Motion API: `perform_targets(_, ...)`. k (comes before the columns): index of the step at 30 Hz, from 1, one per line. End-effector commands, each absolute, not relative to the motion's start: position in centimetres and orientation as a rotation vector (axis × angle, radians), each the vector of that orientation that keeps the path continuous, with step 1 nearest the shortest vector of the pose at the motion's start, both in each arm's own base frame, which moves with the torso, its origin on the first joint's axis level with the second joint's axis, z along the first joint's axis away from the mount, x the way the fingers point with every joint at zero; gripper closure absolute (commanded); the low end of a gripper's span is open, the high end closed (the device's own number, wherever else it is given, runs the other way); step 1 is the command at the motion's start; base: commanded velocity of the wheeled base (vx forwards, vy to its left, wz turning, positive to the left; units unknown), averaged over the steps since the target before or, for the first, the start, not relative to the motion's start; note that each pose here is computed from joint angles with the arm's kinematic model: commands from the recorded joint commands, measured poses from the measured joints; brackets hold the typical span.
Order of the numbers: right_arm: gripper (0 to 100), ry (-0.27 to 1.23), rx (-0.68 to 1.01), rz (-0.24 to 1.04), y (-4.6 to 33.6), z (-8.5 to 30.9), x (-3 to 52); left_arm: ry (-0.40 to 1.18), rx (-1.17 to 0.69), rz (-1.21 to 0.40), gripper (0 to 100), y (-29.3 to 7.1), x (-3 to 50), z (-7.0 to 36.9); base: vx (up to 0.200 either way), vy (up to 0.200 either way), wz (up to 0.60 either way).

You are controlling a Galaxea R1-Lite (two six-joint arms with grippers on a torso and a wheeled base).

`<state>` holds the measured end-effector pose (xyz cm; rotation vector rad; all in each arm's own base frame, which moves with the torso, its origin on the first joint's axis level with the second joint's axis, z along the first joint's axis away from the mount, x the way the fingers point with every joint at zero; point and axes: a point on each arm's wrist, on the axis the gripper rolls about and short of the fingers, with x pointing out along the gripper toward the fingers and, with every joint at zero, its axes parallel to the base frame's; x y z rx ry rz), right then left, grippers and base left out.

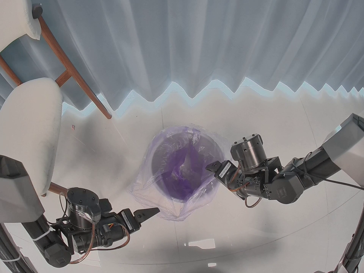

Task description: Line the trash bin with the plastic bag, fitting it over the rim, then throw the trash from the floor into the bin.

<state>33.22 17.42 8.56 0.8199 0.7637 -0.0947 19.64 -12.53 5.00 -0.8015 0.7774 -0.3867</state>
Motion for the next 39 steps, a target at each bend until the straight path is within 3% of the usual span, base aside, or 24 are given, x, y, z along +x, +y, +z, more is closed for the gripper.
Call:
perform_targets(1,0,0.761,0.818,-0.098,18.1,7.5,34.9,0.824,-0.793,-0.324,0,-12.5,20.8,2.1,0.000,0.000,0.00)
perform_targets(3,0,0.757,0.819,-0.096,18.2,7.5,35.1,0.818,-0.795,-0.328,0,-12.6,21.0,1.8,0.000,0.000,0.00)
perform_targets(4,100,0.751,0.823,-0.092,18.3,7.7,35.4,0.811,-0.794,-0.323,0,-12.7,21.2,1.2,0.000,0.000,0.00)
perform_targets(24,100,0.813,0.786,-0.129,15.9,7.4,30.6,0.772,-0.792,-0.281,0,-12.5,21.4,0.2,0.000,0.000,0.00)
perform_targets(39,100,0.824,0.776,-0.124,15.9,6.4,29.7,0.668,-0.845,-0.272,0,-12.6,25.9,-0.3,0.000,0.000,0.00)
